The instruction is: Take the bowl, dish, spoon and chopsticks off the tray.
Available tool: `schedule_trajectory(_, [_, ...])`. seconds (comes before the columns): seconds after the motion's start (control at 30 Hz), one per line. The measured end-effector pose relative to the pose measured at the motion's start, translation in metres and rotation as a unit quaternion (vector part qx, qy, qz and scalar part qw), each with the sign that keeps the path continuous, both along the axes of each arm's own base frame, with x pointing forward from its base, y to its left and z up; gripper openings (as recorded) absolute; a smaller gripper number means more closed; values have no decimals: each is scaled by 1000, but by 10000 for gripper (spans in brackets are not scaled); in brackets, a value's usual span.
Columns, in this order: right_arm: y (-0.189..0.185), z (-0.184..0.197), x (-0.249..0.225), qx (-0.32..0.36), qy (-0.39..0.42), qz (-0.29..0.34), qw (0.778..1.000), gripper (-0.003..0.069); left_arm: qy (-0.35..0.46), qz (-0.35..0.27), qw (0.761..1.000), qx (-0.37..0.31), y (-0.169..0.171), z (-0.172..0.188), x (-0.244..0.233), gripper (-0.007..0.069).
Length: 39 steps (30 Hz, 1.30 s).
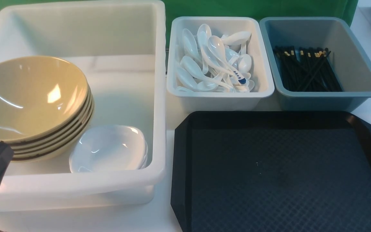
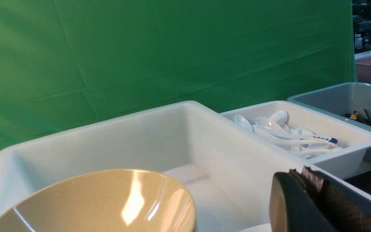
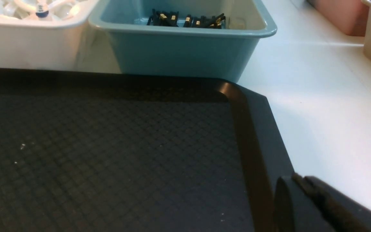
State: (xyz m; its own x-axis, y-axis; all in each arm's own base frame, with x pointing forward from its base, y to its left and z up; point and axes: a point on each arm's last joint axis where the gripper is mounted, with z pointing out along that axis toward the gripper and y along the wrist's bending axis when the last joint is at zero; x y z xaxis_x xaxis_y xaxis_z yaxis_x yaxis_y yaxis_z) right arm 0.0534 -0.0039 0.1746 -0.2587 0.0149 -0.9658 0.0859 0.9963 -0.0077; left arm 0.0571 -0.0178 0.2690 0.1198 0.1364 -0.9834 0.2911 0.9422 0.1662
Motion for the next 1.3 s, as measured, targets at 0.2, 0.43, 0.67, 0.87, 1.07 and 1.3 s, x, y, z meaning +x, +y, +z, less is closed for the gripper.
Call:
schedule_trajectory(0.2, [0,0,0,0,0,0,1000,62,6,39,999,11,7,-14,-7,-8])
schedule_trajectory(0.43, [0,0,0,0,0,0,1000,68,110,128,985,-38,19,-37,-13,-8])
schedule_trajectory(0.67, [0,0,0,0,0,0,1000,78,180,159,969,-60,18,-66,-10,-8])
schedule_trajectory(0.87, [0,0,0,0,0,0,1000,78,202,167,962,-71,17,-94,-6,-8])
schedule_trajectory(1.07, [0,0,0,-1,0,0,1000,81,175,161,968,-79,17,-92,-4,-8])
schedule_trajectory(1.3, [0,0,0,-1,0,0,1000,90,171,159,969,-80,17,-92,-3,-8])
